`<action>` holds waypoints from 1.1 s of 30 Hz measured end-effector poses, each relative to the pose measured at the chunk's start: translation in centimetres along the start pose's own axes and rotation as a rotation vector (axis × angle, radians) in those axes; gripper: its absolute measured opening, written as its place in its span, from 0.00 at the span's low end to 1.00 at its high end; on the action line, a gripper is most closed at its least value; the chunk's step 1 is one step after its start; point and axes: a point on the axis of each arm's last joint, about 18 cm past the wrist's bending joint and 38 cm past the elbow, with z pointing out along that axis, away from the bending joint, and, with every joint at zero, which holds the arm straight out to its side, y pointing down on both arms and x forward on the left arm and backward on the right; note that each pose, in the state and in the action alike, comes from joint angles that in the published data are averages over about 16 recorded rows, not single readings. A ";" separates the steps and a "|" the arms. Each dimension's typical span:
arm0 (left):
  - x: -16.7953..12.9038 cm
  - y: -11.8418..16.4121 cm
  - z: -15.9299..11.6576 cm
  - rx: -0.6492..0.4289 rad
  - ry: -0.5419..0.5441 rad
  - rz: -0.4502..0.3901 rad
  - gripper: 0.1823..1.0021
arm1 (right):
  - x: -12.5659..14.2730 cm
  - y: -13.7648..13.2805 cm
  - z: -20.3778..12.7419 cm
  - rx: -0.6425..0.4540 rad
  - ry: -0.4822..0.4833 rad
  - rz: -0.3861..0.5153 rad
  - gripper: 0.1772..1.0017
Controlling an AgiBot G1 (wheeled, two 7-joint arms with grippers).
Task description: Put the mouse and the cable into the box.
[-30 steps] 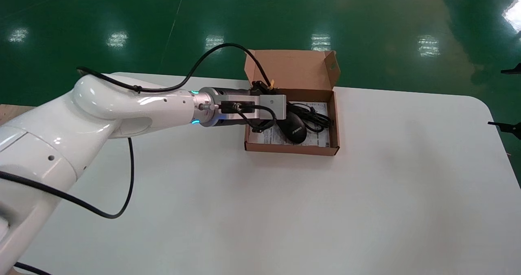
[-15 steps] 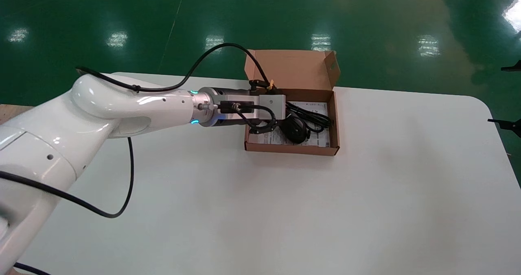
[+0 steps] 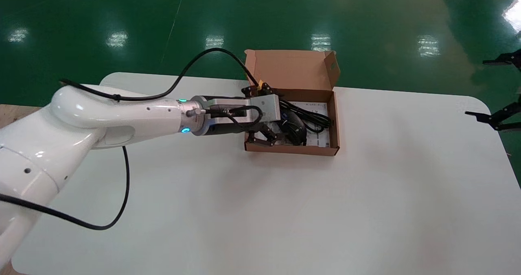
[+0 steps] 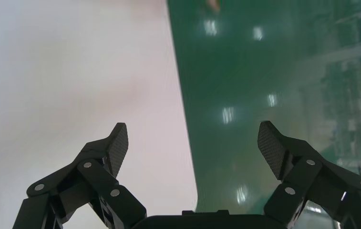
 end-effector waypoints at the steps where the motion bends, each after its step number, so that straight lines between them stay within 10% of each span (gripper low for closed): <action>1: 0.2 0.0 -0.3 0.014 0.001 -0.022 0.78 | -0.1 -0.3 0.2 0.015 0.003 0.010 1.00; 15: 2.0 0.2 -6.6 0.214 0.012 -0.294 0.98 | -1.9 -5.5 2.2 0.252 -0.004 0.164 1.00; 33: 3.8 -1.1 -16.9 0.420 0.061 -0.491 1.00 | -6.7 -13.3 1.7 0.576 -0.155 0.375 1.00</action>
